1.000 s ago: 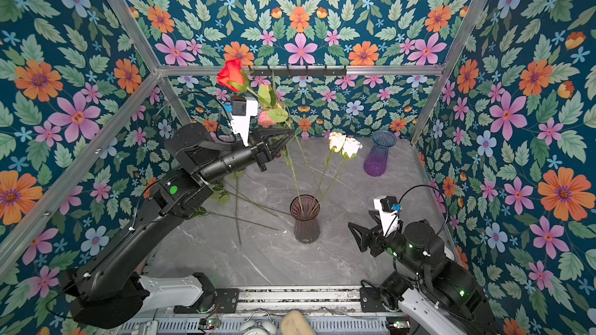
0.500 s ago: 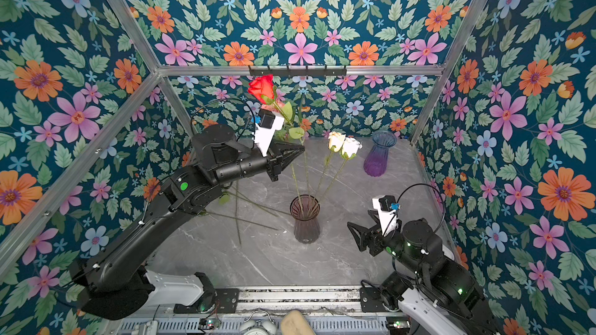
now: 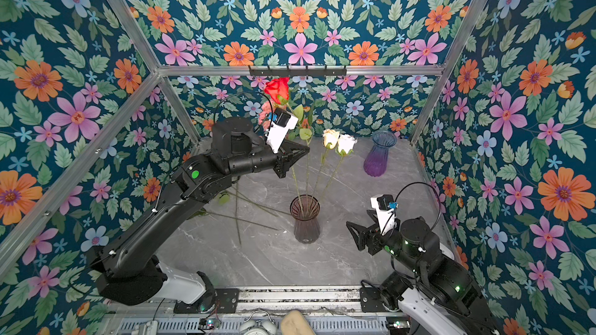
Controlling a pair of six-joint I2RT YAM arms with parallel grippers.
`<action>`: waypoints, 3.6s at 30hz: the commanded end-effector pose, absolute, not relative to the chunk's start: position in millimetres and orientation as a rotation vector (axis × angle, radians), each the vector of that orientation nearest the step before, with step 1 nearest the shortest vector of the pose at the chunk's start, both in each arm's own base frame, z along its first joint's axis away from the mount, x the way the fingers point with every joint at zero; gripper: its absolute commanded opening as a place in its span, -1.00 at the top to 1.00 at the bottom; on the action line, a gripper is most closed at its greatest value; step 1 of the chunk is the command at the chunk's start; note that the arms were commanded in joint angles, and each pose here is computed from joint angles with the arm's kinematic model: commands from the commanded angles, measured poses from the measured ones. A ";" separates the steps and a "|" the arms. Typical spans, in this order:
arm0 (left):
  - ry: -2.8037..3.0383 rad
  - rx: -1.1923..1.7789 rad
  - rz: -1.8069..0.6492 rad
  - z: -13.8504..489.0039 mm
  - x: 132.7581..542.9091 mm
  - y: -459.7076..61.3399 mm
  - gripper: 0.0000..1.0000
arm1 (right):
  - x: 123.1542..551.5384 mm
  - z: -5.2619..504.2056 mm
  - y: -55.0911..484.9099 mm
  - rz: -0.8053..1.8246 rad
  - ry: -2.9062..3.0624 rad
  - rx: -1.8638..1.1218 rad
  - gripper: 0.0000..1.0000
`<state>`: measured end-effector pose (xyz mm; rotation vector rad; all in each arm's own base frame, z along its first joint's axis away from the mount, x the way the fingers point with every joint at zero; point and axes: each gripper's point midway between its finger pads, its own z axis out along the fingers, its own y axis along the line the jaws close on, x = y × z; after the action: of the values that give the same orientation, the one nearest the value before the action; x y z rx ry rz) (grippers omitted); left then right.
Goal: Arrange flowers in a vase
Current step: Place the flower in the vase, then pick up the vase from the center of the table.
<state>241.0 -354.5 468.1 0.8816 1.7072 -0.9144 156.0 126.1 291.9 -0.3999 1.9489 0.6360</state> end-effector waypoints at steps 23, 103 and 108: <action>1.910 0.869 -0.910 420.3 255.1 -360.7 1.00 | 156.3 297.8 127.6 0.661 1.922 -0.384 -0.72; 2.089 0.481 -0.949 183.9 209.2 -271.6 0.53 | 222.0 215.9 245.9 1.264 2.411 0.205 0.34; 2.087 0.490 -0.948 183.2 210.4 -273.6 0.51 | 223.2 209.5 254.0 1.230 2.469 0.190 0.43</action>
<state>206.8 -270.8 176.5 0.4780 2.1225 -0.9480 224.7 251.3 211.3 0.2082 2.4433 1.2432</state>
